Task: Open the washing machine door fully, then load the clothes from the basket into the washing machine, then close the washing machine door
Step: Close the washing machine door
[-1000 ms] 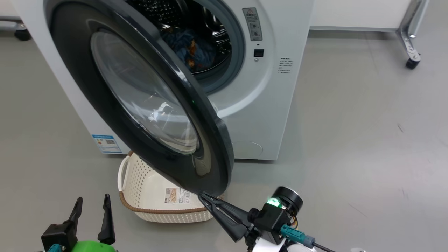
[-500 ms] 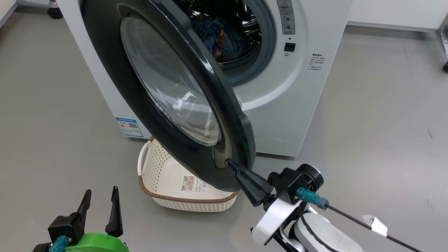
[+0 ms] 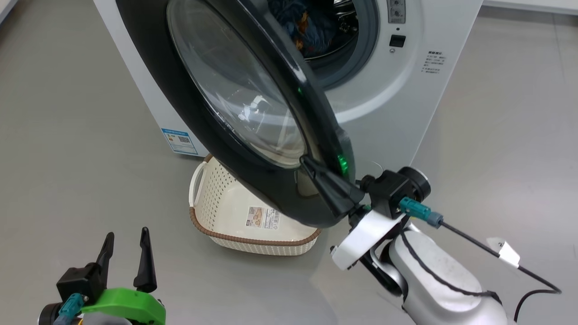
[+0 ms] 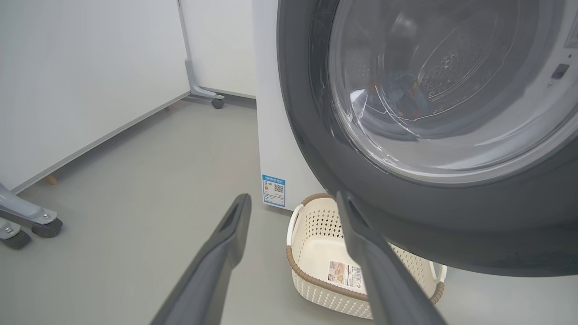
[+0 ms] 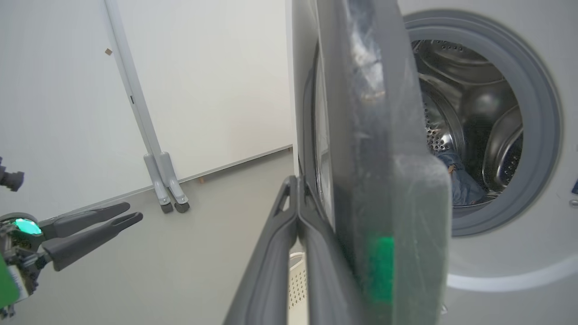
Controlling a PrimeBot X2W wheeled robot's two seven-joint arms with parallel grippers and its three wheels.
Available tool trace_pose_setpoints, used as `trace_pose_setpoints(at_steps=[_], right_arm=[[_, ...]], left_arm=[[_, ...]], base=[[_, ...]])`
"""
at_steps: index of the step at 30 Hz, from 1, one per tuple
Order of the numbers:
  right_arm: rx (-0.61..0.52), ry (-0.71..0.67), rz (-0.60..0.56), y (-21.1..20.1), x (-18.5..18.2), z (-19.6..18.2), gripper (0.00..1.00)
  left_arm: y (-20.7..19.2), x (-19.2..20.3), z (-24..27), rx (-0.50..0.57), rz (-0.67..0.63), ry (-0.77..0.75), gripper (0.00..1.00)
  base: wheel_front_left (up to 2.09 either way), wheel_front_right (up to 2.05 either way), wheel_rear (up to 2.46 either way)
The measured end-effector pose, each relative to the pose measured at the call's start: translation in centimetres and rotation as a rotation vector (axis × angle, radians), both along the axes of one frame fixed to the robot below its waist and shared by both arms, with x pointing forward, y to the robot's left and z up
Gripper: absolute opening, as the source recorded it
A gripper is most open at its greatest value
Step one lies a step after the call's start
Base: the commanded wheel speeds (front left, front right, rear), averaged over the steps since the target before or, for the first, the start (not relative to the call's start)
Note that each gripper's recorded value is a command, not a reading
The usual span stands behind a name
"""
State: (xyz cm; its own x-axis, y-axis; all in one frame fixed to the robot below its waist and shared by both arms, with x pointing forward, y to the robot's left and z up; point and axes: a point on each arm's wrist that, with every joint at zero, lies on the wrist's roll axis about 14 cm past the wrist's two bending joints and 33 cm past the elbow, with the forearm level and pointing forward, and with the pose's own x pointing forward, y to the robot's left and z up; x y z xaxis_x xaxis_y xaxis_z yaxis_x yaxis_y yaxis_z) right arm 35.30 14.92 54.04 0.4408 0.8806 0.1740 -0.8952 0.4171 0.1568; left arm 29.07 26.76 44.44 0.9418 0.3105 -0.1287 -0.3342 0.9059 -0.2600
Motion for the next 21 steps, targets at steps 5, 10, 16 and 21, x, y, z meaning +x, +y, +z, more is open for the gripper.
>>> trace_pose_setpoints(at_steps=[5,10,16,21], right_arm=[[0.024,-0.001,-0.038,-0.3,2.4,0.4,0.0],[0.045,-0.004,-0.073,-0.6,5.0,0.7,0.0],[0.058,-0.032,-0.105,-0.9,8.2,0.9,0.0],[0.058,-0.054,-0.127,-1.2,10.5,0.8,0.0]], left_arm=[[-0.2,0.7,-0.5,-0.002,-0.008,0.019,1.0],[-0.4,1.9,-0.7,-0.011,-0.017,0.026,1.0],[-0.7,3.6,-1.0,-0.012,-0.035,0.036,1.0],[-0.9,4.8,-1.3,-0.021,-0.043,0.041,1.0]], base=[[0.0,0.0,0.0],[0.0,0.0,0.0],[0.0,0.0,0.0],[0.0,0.0,0.0]])
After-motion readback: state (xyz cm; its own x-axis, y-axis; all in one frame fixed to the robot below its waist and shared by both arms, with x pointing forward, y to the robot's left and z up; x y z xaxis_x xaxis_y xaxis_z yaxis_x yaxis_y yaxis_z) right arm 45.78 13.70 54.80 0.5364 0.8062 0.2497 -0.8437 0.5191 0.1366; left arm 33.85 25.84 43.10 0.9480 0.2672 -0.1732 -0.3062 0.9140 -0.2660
